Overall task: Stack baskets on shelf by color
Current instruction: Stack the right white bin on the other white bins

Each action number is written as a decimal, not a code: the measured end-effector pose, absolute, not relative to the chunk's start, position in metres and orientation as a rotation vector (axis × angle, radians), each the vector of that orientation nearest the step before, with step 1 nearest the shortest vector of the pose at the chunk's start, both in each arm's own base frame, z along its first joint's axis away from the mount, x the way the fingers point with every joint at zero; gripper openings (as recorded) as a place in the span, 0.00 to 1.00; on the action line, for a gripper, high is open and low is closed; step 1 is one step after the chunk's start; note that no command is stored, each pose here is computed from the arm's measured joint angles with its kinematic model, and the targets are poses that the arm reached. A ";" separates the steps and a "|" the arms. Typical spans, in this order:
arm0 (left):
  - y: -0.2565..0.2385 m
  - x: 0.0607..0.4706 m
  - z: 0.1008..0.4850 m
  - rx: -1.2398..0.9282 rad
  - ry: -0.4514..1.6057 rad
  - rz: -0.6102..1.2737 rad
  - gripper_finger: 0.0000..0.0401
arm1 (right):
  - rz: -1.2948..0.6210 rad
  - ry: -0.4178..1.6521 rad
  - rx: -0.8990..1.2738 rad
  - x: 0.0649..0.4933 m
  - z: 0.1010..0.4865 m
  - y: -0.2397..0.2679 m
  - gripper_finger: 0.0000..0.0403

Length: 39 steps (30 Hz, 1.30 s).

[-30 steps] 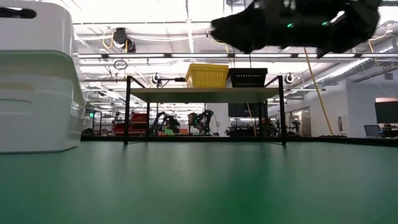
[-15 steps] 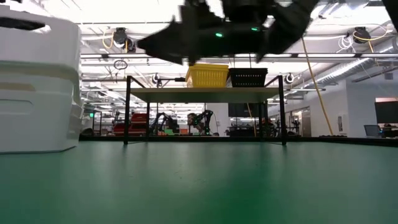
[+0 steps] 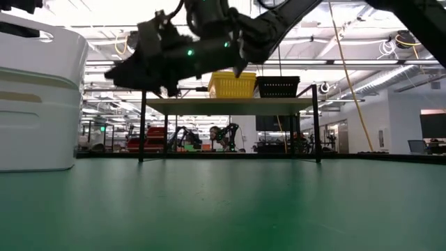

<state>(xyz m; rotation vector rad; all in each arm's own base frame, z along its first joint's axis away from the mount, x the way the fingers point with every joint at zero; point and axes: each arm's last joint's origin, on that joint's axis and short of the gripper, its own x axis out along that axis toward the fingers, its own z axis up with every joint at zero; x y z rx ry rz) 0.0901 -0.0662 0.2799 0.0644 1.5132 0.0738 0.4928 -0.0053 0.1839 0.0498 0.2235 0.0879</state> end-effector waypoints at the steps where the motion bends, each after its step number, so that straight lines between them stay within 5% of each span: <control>1: -0.066 0.090 0.280 0.066 1.514 0.073 0.28 | 0.090 0.231 0.055 0.494 0.180 -0.006 0.40; 13: -0.075 0.109 0.269 0.285 1.561 0.085 0.19 | 0.192 0.280 0.061 0.511 0.145 0.011 0.25; 22: -0.087 0.132 0.250 0.485 1.655 0.039 0.10 | 0.240 0.451 -0.040 0.489 0.187 0.036 0.21; 33: -0.097 0.153 0.247 0.643 1.501 -0.079 0.09 | 0.088 0.397 -0.047 0.401 0.258 0.033 0.19; 39: -0.114 0.178 0.261 0.734 1.213 -0.246 0.08 | 0.056 0.326 0.057 0.341 0.267 0.024 0.19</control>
